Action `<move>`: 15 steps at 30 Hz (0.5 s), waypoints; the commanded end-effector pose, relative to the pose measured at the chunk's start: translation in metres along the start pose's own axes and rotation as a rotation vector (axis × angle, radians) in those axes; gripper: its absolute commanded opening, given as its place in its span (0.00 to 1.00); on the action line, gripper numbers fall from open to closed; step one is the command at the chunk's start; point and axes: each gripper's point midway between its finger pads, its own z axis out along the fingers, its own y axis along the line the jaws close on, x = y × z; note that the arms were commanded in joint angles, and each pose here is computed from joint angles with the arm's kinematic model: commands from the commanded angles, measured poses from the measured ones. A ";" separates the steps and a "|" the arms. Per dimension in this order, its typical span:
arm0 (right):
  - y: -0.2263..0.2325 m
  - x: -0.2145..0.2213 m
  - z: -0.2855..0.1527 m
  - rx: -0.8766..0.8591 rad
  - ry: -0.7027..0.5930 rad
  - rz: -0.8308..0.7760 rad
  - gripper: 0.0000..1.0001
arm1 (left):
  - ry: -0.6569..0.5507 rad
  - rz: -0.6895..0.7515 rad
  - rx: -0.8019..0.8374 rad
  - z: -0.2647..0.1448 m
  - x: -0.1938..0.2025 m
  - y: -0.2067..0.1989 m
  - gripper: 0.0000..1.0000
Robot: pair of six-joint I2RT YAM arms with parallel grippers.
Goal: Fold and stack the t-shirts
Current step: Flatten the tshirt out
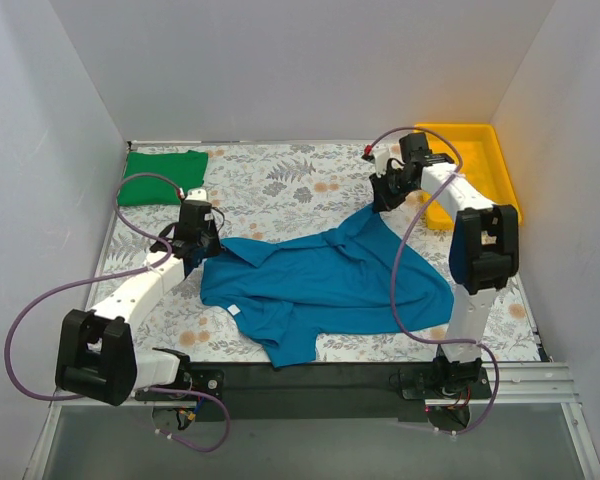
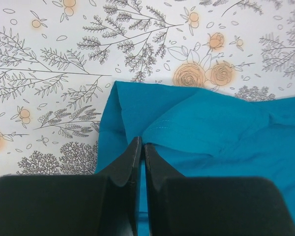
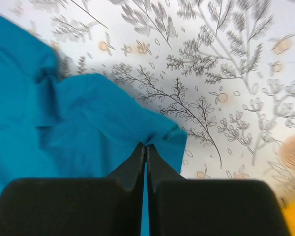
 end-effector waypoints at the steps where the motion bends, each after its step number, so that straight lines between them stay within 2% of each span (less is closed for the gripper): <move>1: 0.025 -0.033 -0.059 0.015 -0.140 -0.085 0.01 | -0.140 -0.066 0.076 -0.034 -0.049 -0.014 0.00; 3: 0.049 -0.041 -0.083 -0.017 -0.204 -0.127 0.01 | -0.167 -0.104 0.107 -0.047 -0.061 -0.019 0.00; 7: 0.091 -0.045 -0.133 -0.041 -0.314 -0.218 0.01 | -0.305 -0.186 0.208 -0.097 -0.107 -0.034 0.00; 10: 0.114 -0.068 -0.195 0.050 -0.438 -0.334 0.01 | -0.443 -0.256 0.301 -0.148 -0.151 -0.044 0.00; 11: 0.120 -0.084 -0.233 0.135 -0.507 -0.386 0.01 | -0.511 -0.276 0.352 -0.174 -0.174 -0.050 0.00; 13: 0.128 -0.102 -0.276 0.223 -0.591 -0.442 0.01 | -0.587 -0.323 0.414 -0.208 -0.197 -0.055 0.00; 14: 0.136 -0.110 -0.301 0.271 -0.638 -0.471 0.01 | -0.657 -0.343 0.465 -0.239 -0.219 -0.058 0.00; 15: 0.149 -0.127 -0.341 0.323 -0.722 -0.517 0.01 | -0.694 -0.356 0.497 -0.257 -0.230 -0.060 0.00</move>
